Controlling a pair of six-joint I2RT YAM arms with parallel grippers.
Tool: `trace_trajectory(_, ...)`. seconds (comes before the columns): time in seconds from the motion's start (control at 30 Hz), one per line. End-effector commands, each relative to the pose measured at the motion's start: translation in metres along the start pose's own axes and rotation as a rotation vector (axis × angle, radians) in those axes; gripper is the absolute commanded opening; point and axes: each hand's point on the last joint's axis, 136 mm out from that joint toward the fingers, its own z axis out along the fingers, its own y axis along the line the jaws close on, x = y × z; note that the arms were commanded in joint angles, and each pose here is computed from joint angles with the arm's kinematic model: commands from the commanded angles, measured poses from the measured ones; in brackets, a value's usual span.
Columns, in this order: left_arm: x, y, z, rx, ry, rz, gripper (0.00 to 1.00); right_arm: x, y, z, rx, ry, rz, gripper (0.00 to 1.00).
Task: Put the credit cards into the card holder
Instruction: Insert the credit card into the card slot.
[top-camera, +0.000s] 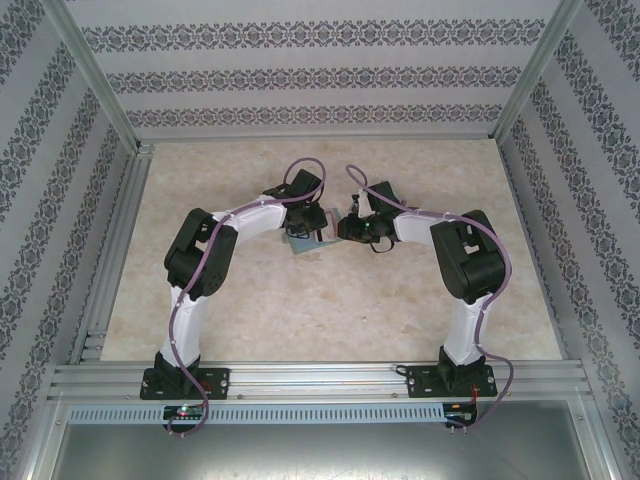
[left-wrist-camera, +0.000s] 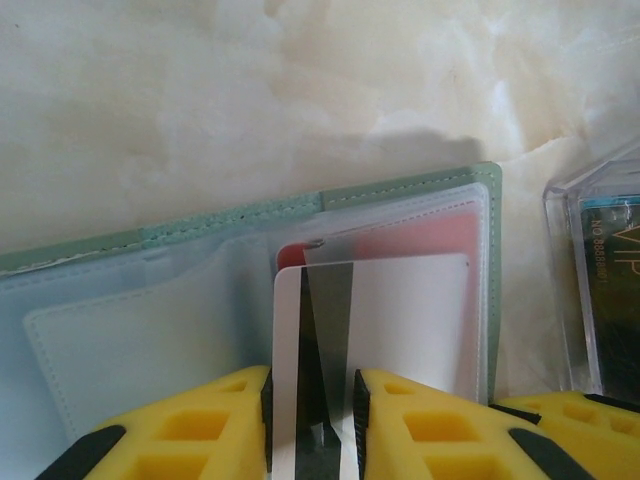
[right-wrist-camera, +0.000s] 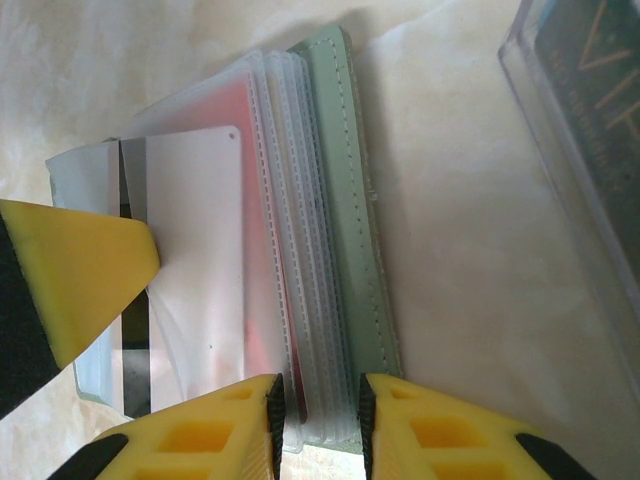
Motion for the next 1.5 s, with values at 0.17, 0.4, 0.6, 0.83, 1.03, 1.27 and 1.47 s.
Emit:
trace_trajectory(0.17, 0.011, -0.001, -0.012, -0.034, 0.016, 0.019, 0.32, 0.005, -0.006, 0.003, 0.014, 0.033, -0.001, 0.30)
trace_trajectory(0.4, 0.000, 0.010, -0.029, -0.046, -0.015, 0.020, 0.38, 0.003, 0.000, -0.003, 0.001, 0.020, -0.015, 0.30)
trace_trajectory(0.6, -0.010, 0.009, -0.043, -0.028, -0.040, 0.033, 0.43, -0.001, 0.010, -0.014, -0.009, -0.001, -0.041, 0.30)
trace_trajectory(0.83, -0.004, 0.021, -0.033, 0.014, -0.017, 0.002, 0.42, -0.008, 0.022, -0.030, 0.009, -0.031, -0.088, 0.30)
trace_trajectory(1.03, -0.002, 0.044, -0.038, -0.006, -0.029, -0.016, 0.36, 0.006, 0.053, -0.048, -0.008, 0.002, -0.164, 0.30)
trace_trajectory(1.27, 0.003, 0.062, -0.031, 0.021, -0.028, -0.061, 0.29, 0.046, 0.093, -0.033, -0.089, 0.120, -0.192, 0.30)
trace_trajectory(1.47, 0.008, 0.062, -0.025, 0.040, -0.014, -0.065, 0.23, 0.053, 0.107, 0.001, -0.108, 0.173, -0.192, 0.30)
